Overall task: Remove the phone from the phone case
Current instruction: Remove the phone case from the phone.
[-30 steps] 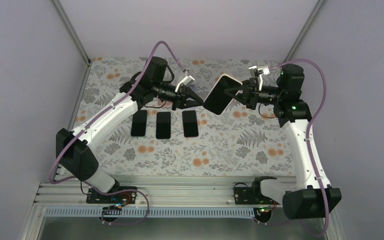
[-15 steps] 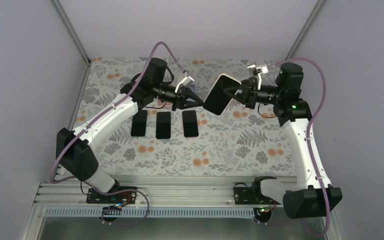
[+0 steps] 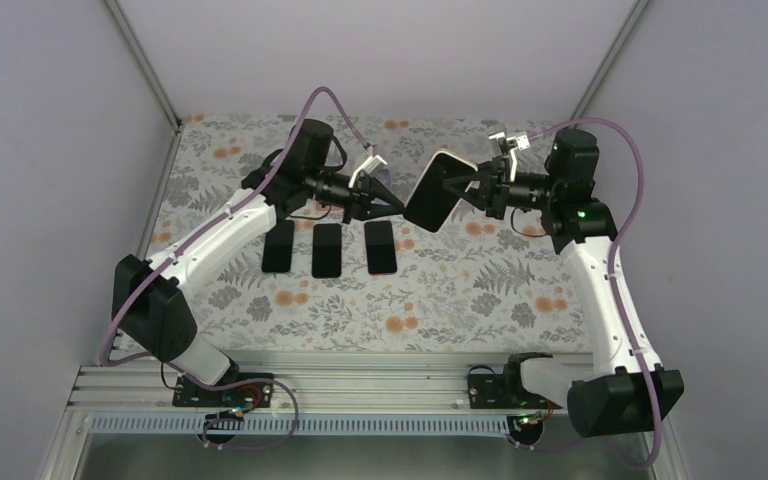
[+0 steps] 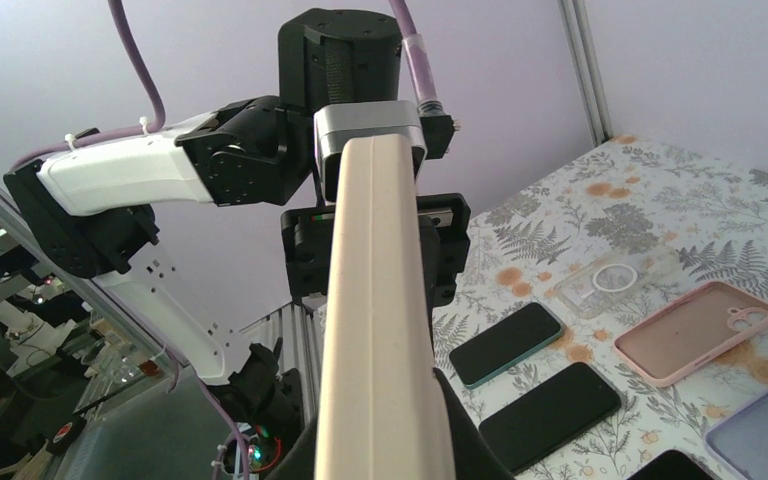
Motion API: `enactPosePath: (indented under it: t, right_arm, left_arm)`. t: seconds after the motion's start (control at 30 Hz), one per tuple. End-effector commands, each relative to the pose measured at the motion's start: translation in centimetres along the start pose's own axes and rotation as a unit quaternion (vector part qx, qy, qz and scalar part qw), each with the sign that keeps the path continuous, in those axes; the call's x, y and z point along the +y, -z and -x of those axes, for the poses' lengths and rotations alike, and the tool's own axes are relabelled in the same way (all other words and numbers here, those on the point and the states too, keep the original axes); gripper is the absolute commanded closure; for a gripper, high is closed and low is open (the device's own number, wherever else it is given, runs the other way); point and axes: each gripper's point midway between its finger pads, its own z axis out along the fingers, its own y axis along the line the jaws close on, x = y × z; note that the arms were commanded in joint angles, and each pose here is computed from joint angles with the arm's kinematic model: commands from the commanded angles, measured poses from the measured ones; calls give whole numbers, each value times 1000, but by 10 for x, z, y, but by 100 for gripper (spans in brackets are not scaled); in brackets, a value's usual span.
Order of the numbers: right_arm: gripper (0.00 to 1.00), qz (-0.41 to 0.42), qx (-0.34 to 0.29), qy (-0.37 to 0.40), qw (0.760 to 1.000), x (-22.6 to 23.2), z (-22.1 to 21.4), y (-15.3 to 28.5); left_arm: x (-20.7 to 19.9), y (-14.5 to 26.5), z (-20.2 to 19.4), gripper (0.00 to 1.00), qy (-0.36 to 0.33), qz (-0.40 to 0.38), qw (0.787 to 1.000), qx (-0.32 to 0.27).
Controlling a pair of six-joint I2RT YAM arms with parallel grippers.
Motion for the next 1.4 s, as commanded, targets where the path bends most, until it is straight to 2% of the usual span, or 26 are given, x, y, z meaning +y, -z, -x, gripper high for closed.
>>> enactPosePath:
  t: [0.0, 0.7, 0.97, 1.37]
  right_arm:
    - [96, 286, 64, -52, 955, 101, -24, 6]
    - [96, 280, 71, -66, 955, 88, -44, -9]
    - [96, 282, 77, -70, 954, 87, -55, -17]
    - [97, 285, 94, -83, 950, 84, -72, -35]
  left_arm:
    - [12, -6, 21, 95, -50, 33, 998, -29]
    - [-23, -6, 40, 75, -73, -39, 996, -44]
    - [-29, -9, 44, 64, -71, -55, 995, -36]
    - [-44, -21, 45, 62, -82, -76, 993, -23]
